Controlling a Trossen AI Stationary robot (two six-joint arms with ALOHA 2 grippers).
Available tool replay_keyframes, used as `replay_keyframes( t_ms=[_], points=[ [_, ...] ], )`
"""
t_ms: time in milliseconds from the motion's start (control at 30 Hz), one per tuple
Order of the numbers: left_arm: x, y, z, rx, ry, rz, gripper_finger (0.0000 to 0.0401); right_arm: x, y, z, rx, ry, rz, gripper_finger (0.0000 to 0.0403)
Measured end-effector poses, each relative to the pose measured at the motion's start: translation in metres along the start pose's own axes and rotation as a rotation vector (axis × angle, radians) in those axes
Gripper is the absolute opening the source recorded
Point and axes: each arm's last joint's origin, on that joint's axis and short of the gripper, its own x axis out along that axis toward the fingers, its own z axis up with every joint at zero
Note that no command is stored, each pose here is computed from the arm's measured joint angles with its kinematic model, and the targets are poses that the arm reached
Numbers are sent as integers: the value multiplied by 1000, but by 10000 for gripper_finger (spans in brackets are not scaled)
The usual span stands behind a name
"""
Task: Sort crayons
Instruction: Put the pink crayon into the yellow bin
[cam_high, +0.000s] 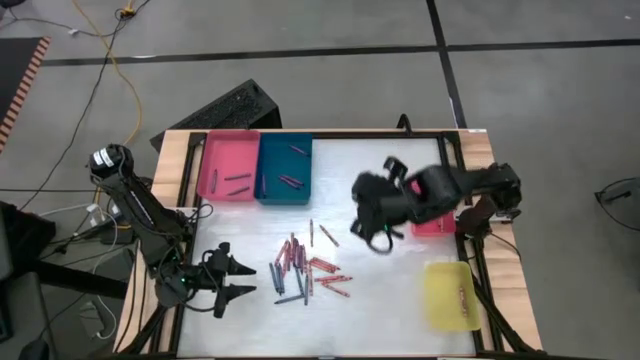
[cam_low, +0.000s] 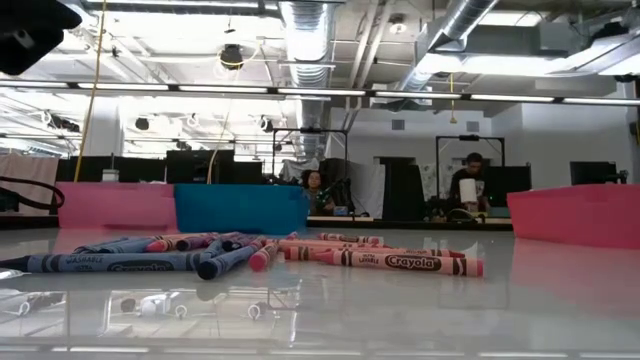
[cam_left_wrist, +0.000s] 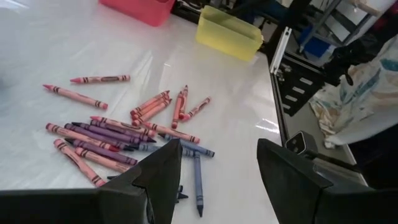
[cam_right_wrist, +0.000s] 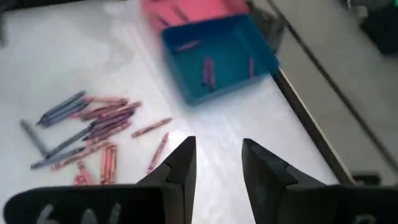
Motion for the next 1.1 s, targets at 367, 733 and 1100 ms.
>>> replay_keyframes(
  t_ms=[367, 733, 1100],
  points=[
    [0, 0, 0, 4, 7, -4, 199, 45, 71, -97, -24, 153, -104, 122],
    [0, 2, -2, 15, -1, 14, 199, 141, 105, -160, 158, -13, 31, 122],
    [0, 3, -2, 23, 4, 17, 199, 198, 81, -159, 253, -136, 11, 122]
  ],
)
